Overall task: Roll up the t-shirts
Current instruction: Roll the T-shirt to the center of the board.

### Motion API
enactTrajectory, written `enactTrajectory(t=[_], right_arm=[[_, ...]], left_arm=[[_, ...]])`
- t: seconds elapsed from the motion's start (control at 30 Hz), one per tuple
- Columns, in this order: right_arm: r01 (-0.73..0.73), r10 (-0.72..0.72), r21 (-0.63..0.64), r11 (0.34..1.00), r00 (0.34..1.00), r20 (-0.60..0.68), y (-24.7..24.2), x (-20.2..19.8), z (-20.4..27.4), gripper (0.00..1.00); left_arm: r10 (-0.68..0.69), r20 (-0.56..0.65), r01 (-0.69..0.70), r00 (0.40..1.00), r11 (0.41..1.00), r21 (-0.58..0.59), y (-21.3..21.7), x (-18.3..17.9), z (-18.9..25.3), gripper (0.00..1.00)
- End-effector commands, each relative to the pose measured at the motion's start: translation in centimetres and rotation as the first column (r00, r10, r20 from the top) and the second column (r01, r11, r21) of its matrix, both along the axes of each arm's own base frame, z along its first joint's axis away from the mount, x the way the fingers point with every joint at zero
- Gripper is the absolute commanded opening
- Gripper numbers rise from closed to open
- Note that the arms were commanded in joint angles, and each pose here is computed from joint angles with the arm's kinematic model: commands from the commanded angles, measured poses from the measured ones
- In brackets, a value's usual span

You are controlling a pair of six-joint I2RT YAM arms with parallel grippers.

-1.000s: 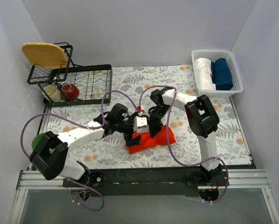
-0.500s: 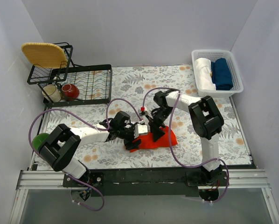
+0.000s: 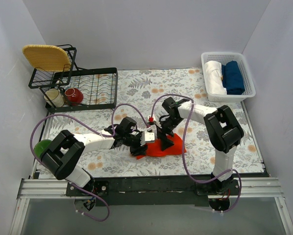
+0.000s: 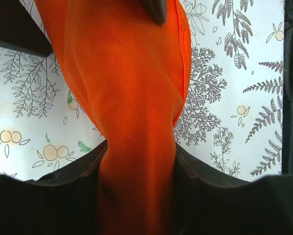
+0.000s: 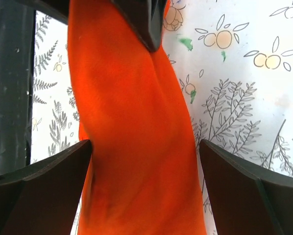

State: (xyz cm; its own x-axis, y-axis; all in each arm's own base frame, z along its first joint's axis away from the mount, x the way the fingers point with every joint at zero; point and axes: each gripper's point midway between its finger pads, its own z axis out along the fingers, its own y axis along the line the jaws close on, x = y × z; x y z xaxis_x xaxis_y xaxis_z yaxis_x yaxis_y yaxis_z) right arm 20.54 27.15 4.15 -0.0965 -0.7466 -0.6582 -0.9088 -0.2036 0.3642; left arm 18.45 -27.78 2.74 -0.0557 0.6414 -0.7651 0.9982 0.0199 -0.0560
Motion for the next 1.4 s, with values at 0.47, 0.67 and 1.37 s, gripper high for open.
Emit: enactTrajectory(t=[0.47,0.67,1.37], right_arm=[[-0.025,0.025,-0.039,0.999,1.0,0.015,2.4,-3.8,-2.8,0.98],[0.196,-0.194,0.01,0.981,0.96,0.204,2.3,2.3,1.2,0.99],[0.357,-0.407,0.24,0.903,0.891,0.203,-0.8,4.8,8.3,0.9]], left_arm=[[0.009,0.007,-0.009,1.0,1.0,0.005,0.5,-0.4,0.3,0.39],[-0.006,0.007,0.006,1.0,1.0,0.012,0.9,-0.8,0.3,0.34],[-0.03,0.042,0.031,0.999,1.0,-0.004,1.3,-1.3,0.6,0.03]])
